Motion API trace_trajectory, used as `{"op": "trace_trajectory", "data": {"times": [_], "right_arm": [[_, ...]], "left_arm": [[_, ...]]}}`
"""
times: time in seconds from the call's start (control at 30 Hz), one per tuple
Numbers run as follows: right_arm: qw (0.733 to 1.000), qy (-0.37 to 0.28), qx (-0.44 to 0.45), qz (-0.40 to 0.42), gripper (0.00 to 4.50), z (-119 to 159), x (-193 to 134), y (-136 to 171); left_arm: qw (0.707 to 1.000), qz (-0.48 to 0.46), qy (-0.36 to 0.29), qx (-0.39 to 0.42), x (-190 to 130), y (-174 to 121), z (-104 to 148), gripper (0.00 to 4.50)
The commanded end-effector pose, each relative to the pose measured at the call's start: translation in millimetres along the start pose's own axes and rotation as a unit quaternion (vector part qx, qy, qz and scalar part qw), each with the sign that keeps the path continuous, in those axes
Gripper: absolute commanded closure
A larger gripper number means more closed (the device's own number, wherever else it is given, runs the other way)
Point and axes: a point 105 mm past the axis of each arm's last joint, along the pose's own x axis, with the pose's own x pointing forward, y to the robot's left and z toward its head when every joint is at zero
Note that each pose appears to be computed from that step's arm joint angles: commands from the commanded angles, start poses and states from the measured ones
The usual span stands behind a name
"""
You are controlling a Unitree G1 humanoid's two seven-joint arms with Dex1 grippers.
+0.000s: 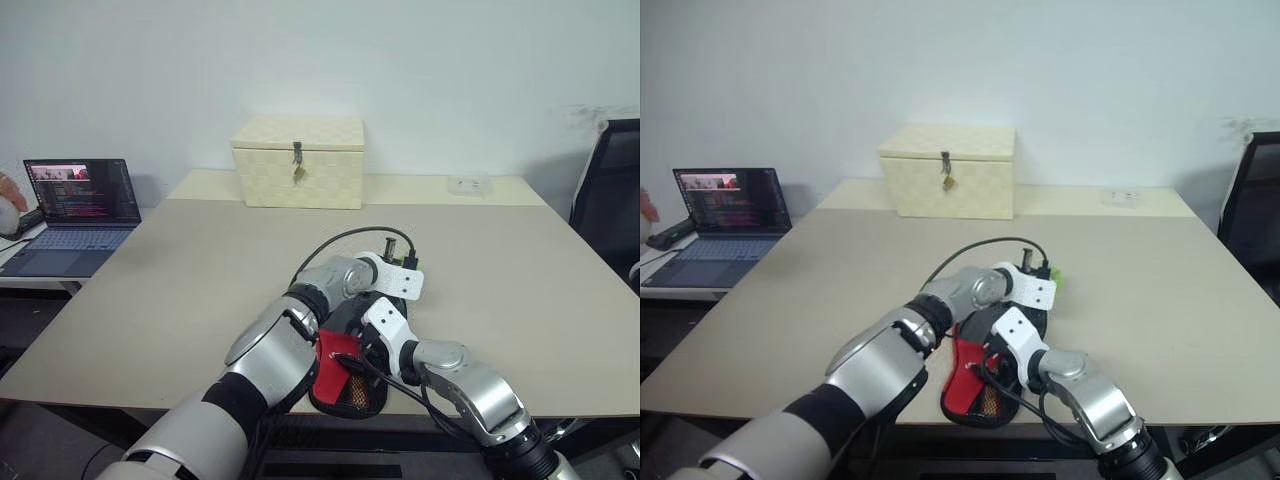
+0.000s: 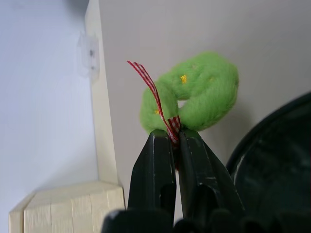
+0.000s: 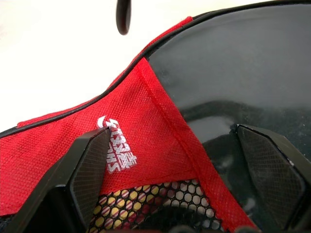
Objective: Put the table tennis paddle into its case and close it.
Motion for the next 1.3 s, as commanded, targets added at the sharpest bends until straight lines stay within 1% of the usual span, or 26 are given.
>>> {"op": "trace_trajectory", "data": {"times": [0.03,0.2,0.37,0.5,0.7,0.73,0.77,0.83,0.97,1.07,1.13,1.2,1.23,1.3], "right_arm": [[0.992,0.113,0.047,0.034,0.00,-60,6,19],[0.992,0.112,0.046,0.031,0.00,-60,7,16],[0.992,0.112,0.045,0.030,0.00,-58,7,14],[0.992,0.111,0.044,0.028,0.00,-56,8,11],[0.993,0.107,0.043,0.026,0.00,-51,11,8],[0.993,0.105,0.042,0.025,0.00,-50,12,5],[0.994,0.101,0.041,0.025,0.00,-47,13,3],[0.995,0.094,0.039,0.024,0.00,-41,16,0],[0.996,0.070,0.044,0.020,0.00,-27,20,-7],[0.998,0.040,0.038,0.027,0.00,-10,16,-10],[0.999,0.020,0.029,0.022,0.00,1,9,-15],[1.000,0.012,0.017,0.017,0.00,6,2,-20],[1.000,0.008,0.010,0.014,0.00,9,-4,-23],[1.000,0.003,0.001,0.010,0.00,12,-14,-30]], "left_arm": [[0.996,0.050,-0.073,0.028,3,38,44,4.48],[0.995,0.032,-0.095,0.012,4,30,52,4.48],[0.995,-0.002,-0.099,-0.030,4,19,51,4.48],[0.993,-0.031,-0.097,-0.064,3,12,45,3.25],[0.991,-0.040,-0.074,-0.104,-5,10,20,1.09],[0.990,-0.028,-0.076,-0.119,-7,15,17,0.69],[0.988,-0.010,-0.075,-0.138,-11,21,10,0.38],[0.981,0.015,-0.074,-0.177,-18,31,-2,0.38],[0.967,0.064,-0.058,-0.240,-36,45,-35,0.38],[0.947,0.091,-0.061,-0.302,-54,50,-59,0.38],[0.931,0.095,-0.069,-0.345,-65,46,-74,0.38],[0.920,0.092,-0.081,-0.373,-73,40,-81,0.38],[0.902,0.087,-0.099,-0.411,-78,34,-85,0.38],[0.874,0.066,-0.138,-0.462,-86,23,-87,0.38]]}}
